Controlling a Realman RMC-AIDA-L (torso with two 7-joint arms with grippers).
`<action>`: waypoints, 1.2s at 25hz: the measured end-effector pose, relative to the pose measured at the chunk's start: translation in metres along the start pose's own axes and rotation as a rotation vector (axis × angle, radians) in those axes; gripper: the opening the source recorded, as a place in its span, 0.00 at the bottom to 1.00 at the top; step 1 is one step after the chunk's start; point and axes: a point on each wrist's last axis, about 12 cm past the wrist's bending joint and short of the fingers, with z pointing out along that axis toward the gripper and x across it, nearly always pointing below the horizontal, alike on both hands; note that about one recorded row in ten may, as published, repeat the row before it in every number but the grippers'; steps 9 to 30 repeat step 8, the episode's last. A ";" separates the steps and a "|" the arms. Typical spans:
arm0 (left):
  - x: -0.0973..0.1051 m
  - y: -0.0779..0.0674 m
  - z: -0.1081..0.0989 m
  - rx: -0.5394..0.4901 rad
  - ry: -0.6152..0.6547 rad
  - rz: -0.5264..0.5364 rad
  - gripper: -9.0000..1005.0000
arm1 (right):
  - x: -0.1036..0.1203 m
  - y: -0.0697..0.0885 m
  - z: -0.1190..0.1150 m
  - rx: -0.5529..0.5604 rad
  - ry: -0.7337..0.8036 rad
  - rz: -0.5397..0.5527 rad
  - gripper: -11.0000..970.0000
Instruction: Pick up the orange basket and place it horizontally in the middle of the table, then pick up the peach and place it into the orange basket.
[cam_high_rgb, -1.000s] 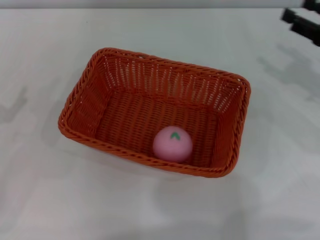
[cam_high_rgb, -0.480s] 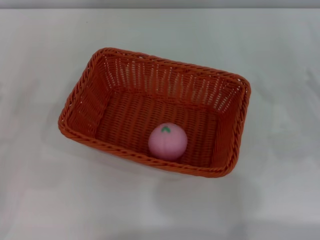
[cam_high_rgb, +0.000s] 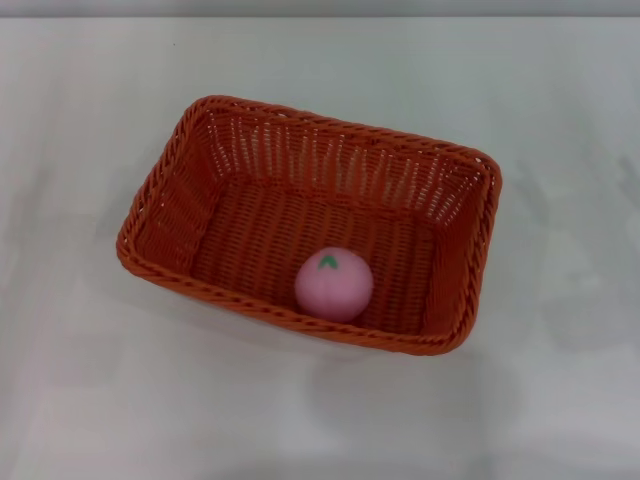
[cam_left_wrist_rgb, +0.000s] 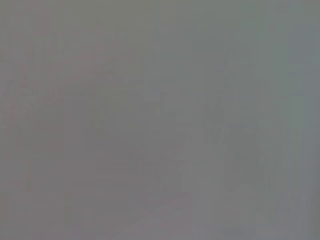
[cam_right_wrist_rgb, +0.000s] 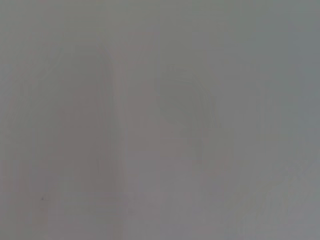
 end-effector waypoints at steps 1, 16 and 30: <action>0.000 0.000 0.000 -0.001 -0.001 -0.001 0.87 | 0.001 0.001 0.000 0.000 0.000 -0.002 0.84; 0.003 -0.004 -0.004 -0.017 -0.018 -0.036 0.87 | 0.001 0.002 0.003 0.013 -0.006 -0.027 0.84; 0.003 -0.004 -0.004 -0.017 -0.018 -0.036 0.87 | 0.001 0.002 0.003 0.013 -0.006 -0.027 0.84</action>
